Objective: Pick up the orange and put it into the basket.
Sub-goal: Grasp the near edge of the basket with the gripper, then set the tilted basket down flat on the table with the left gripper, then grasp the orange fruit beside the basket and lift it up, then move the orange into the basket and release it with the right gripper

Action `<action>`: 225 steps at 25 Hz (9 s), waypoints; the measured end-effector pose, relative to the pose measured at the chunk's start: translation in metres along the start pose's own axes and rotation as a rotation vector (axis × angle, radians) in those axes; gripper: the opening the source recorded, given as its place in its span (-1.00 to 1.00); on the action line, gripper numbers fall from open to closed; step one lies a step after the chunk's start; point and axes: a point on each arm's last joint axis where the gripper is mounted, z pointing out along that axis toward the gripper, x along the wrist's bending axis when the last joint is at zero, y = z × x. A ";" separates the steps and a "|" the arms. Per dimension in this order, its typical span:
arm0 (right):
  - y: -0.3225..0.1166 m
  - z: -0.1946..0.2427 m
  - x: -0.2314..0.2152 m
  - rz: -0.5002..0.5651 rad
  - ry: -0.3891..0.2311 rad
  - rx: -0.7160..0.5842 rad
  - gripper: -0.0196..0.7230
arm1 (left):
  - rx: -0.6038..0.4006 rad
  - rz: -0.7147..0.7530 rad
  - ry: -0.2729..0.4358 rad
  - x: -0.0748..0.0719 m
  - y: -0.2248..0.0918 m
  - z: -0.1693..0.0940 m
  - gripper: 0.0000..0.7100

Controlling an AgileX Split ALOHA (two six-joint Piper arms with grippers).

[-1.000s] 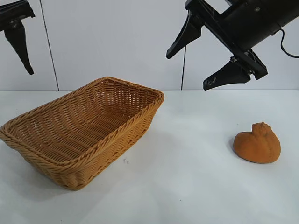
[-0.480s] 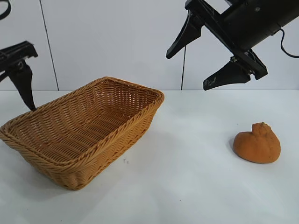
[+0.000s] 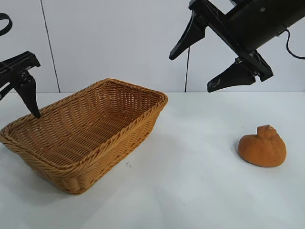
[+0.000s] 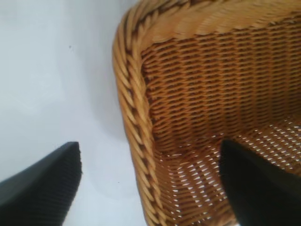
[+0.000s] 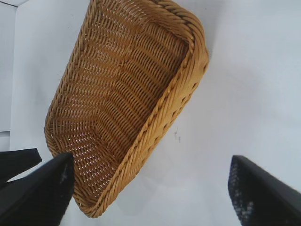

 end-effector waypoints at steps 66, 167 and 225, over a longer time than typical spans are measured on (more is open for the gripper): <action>-0.003 0.000 0.001 0.000 0.009 0.029 0.69 | 0.326 0.673 0.019 -0.088 0.067 0.052 0.11; 0.031 0.062 -0.157 0.075 -0.528 0.386 0.59 | -0.819 0.835 -0.218 0.229 -0.115 -0.219 0.74; -0.009 0.142 0.077 -0.483 -0.323 0.333 0.53 | -0.819 0.835 -0.218 0.229 -0.115 -0.219 0.74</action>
